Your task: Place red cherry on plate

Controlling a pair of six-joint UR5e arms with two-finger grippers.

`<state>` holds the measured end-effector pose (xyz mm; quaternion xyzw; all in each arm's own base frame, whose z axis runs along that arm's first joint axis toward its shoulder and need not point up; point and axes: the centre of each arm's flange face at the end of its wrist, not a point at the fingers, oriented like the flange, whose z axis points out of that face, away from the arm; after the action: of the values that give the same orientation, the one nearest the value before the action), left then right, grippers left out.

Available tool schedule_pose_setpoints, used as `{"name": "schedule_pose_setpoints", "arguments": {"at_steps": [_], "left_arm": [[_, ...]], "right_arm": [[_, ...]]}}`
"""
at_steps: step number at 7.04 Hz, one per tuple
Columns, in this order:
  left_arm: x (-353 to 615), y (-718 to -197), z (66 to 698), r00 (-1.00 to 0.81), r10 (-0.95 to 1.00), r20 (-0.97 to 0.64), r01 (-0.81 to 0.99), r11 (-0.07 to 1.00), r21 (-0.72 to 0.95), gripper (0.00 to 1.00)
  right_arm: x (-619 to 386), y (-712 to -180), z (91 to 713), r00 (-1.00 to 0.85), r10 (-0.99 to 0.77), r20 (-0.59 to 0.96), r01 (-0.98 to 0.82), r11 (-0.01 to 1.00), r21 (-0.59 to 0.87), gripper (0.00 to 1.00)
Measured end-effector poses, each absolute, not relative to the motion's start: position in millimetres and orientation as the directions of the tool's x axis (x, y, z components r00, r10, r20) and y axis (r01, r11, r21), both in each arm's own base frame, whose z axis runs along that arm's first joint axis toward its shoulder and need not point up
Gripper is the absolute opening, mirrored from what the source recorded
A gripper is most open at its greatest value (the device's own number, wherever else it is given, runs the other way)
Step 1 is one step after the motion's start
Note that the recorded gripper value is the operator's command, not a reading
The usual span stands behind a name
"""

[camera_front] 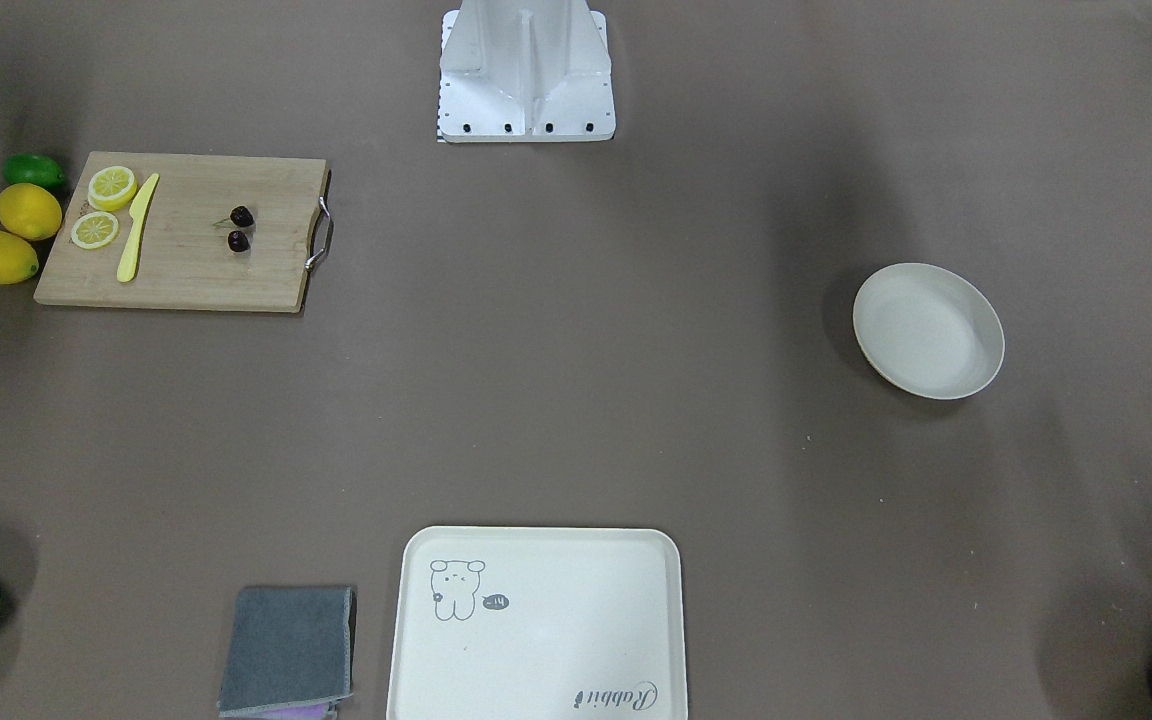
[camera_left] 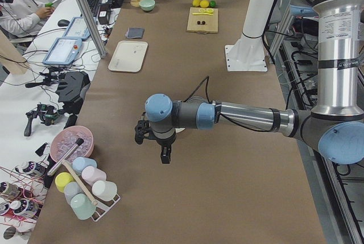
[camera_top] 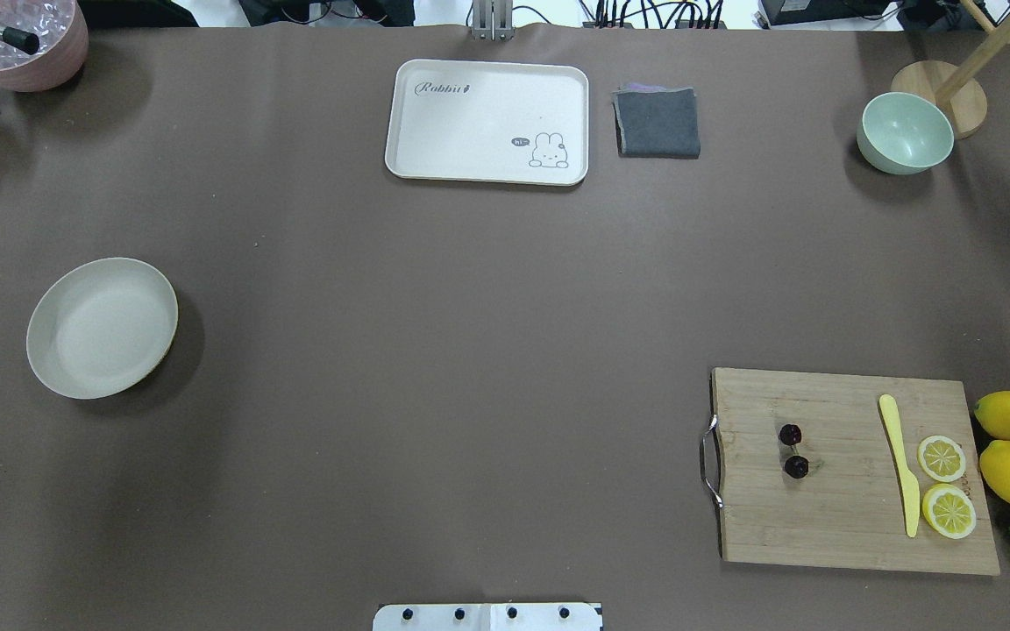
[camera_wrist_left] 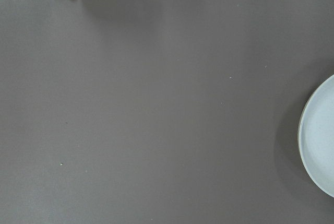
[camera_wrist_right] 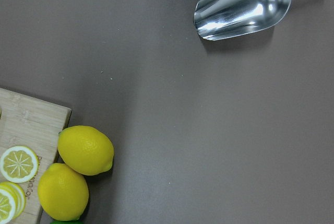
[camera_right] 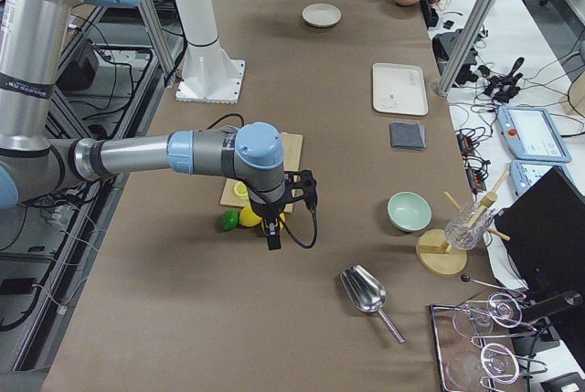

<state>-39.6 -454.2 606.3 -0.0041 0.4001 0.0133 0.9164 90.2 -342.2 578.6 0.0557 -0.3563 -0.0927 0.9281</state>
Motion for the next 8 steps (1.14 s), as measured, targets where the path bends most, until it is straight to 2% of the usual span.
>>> {"name": "schedule_pose_setpoints", "arguments": {"at_steps": [3,4,5,6,8], "left_arm": [[-39,-454,604,0.679,0.025,-0.734,-0.028,1.0,0.008,0.97],[-39,-455,600,0.679,0.031,-0.734,-0.028,0.999,0.016,0.9],[-39,-454,590,0.671,0.041,-0.74,-0.028,0.999,0.031,0.71],[-38,-453,578,0.66,0.044,-0.75,-0.025,0.999,0.037,0.99],[-31,-458,555,0.65,-0.003,-0.76,0.01,1.0,0.005,0.97]], "right_arm": [[91,-339,582,0.735,-0.208,0.645,0.136,0.978,0.16,1.0],[90,-332,588,0.736,-0.199,0.647,0.138,0.98,0.144,1.0],[89,-325,591,0.733,-0.192,0.653,0.138,0.981,0.133,1.0],[88,-321,591,0.728,-0.19,0.659,0.137,0.982,0.132,1.0],[88,-322,589,0.723,-0.187,0.665,0.131,0.982,0.134,1.0]]}}
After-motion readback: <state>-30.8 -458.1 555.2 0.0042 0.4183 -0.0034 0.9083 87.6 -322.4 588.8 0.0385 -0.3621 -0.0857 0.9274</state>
